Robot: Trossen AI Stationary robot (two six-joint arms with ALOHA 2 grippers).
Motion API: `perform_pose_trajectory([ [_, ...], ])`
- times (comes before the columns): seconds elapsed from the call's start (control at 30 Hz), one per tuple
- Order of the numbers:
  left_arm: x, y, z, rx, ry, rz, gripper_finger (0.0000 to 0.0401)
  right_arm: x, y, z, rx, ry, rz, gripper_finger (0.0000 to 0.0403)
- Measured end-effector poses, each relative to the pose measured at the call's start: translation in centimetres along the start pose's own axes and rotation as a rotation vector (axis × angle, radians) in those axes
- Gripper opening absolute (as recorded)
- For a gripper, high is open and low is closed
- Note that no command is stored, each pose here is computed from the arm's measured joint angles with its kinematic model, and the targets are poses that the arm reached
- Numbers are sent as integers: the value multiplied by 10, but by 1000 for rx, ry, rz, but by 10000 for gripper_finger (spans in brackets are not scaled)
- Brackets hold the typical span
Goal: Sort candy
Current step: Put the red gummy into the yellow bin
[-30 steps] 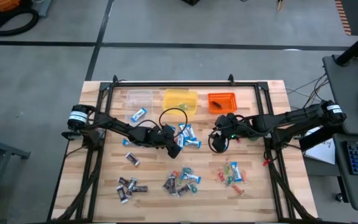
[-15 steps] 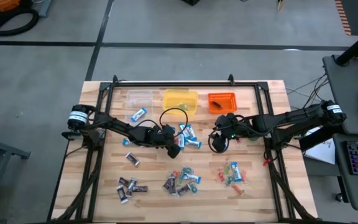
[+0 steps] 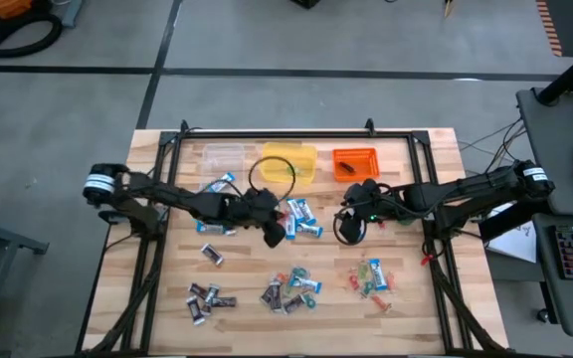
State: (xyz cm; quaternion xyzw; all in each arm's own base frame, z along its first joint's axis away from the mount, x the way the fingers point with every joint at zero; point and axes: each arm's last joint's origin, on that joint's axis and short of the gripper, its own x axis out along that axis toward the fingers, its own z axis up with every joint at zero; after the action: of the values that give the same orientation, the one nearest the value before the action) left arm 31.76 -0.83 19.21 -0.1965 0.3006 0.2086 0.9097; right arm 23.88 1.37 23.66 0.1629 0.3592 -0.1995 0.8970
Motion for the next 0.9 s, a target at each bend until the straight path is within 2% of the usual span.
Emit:
perform_pose_trajectory([
  [0.17, -24, 17, 30, 73, -105, -2, 0, 0, -1, 1, -27, -24, -34, 192],
  [0.4, -21, 75, 62, 77, -185, 161, 0, 0, 0, 5, -60, -66, -36, 192],
  [0.6, -4, 112, 66, 37, -147, 274, 0, 0, 1, 7, -53, -86, -26, 192],
  [0.77, 5, 120, 63, 42, -119, 282, 1, 0, 1, 7, -51, -88, -25, 192],
  [0.9, 9, 121, 63, 55, -127, 283, 17, 0, 1, 7, -52, -89, -24, 192],
])
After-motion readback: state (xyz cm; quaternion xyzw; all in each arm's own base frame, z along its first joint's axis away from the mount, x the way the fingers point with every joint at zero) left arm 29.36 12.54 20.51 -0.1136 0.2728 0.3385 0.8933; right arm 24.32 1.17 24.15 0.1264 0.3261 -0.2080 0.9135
